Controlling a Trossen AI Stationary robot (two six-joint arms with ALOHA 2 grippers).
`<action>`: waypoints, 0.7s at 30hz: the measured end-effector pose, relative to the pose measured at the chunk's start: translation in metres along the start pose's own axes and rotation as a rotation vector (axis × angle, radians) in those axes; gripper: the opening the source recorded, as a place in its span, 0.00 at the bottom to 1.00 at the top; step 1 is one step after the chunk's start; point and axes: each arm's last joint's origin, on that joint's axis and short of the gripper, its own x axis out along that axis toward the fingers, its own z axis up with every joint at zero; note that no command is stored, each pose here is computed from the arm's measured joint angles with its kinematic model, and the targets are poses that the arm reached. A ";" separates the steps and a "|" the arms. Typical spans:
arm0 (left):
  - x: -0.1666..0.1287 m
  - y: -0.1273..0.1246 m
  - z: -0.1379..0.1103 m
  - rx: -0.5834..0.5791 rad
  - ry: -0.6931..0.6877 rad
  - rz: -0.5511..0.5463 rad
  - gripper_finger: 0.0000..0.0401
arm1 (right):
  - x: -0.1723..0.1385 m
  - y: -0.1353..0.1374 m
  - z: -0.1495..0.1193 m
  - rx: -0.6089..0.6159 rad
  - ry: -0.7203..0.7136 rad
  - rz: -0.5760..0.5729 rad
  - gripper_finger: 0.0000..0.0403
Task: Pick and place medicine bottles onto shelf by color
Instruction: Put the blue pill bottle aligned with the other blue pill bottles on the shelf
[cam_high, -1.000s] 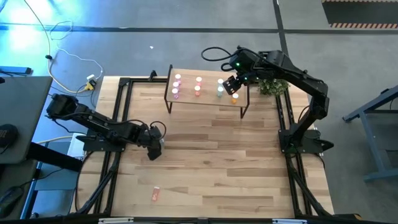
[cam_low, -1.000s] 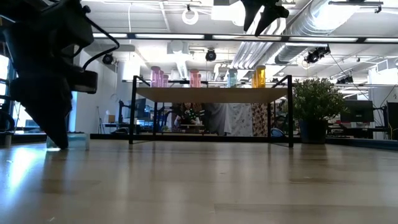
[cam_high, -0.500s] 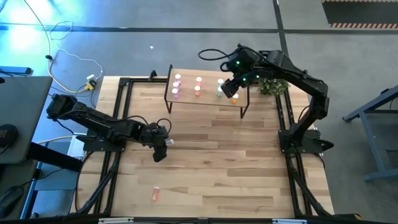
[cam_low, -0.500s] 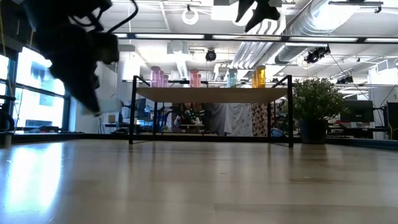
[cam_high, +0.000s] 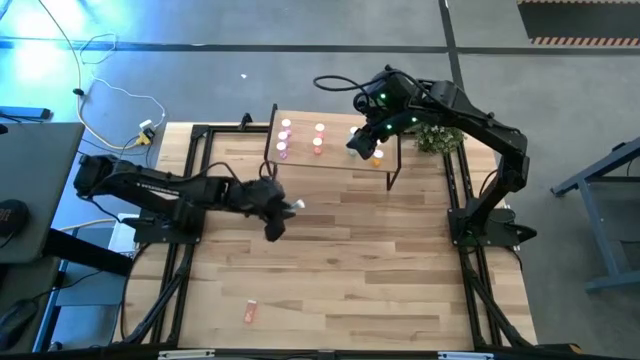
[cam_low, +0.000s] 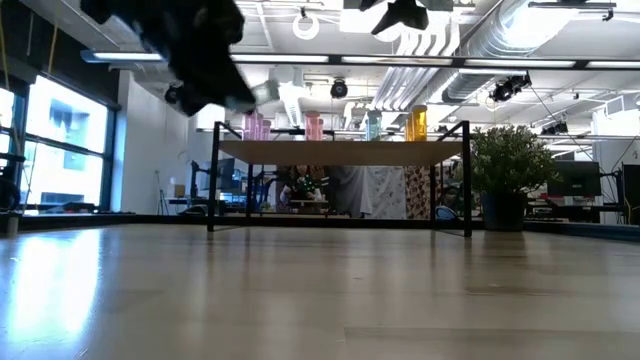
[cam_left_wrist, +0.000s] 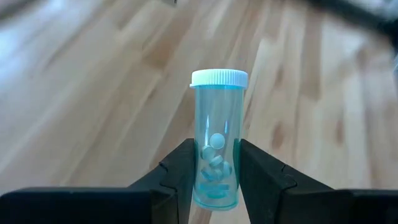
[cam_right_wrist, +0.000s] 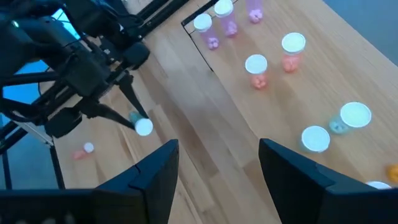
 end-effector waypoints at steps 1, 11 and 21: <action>0.000 0.000 0.005 -0.006 -0.032 -0.016 0.25 | 0.000 0.001 0.000 0.000 -0.001 0.003 0.53; -0.004 0.008 0.039 -0.075 -0.305 -0.130 0.25 | 0.003 0.019 -0.002 -0.141 -0.026 0.054 0.53; -0.012 0.012 0.060 0.022 -0.516 -0.176 0.25 | 0.003 0.040 -0.002 -0.359 -0.079 0.231 0.53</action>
